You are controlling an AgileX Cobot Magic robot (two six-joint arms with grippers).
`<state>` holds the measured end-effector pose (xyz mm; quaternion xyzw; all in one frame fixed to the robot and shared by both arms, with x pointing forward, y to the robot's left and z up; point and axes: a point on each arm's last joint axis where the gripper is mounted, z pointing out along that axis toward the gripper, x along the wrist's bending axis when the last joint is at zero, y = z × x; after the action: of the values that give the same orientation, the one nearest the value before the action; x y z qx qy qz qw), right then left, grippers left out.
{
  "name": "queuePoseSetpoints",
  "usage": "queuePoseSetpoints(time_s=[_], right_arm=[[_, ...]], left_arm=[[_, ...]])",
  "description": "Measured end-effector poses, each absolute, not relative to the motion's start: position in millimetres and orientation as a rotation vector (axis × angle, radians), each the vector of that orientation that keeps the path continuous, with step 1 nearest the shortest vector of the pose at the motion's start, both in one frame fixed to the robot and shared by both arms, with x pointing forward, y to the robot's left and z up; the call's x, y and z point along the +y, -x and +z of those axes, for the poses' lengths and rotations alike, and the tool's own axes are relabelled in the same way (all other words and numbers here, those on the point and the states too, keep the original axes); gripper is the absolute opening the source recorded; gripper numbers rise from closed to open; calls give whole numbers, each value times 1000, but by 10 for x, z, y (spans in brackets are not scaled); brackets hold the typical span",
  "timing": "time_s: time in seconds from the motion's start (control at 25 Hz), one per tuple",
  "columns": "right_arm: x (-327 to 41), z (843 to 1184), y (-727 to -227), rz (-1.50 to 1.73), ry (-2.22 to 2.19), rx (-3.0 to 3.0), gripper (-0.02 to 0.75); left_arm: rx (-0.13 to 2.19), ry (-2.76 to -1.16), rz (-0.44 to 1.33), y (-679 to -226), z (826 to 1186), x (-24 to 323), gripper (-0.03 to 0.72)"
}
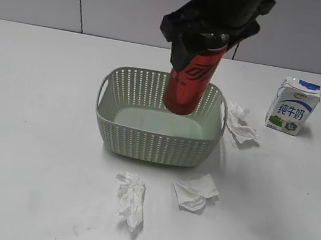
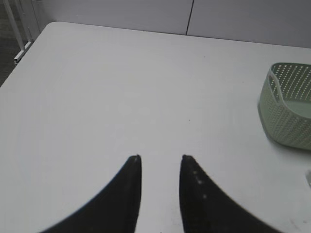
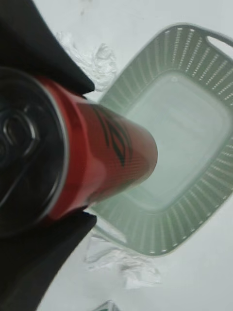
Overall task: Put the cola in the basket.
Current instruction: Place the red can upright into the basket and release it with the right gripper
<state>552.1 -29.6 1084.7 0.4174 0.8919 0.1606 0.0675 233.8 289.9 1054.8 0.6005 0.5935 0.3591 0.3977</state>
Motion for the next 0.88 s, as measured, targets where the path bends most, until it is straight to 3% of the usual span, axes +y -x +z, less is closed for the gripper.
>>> queuePoseSetpoints(time_s=[0.44,0.88], right_arm=[[57,10033,-5935,335,-939,2854,527],[130,10032,-5958,443,-854,2865,527]], left_arm=[[1503,-1521,909,-2338,10548,2899,217],[1503,-1521,909,-2338,10548,2899,217]])
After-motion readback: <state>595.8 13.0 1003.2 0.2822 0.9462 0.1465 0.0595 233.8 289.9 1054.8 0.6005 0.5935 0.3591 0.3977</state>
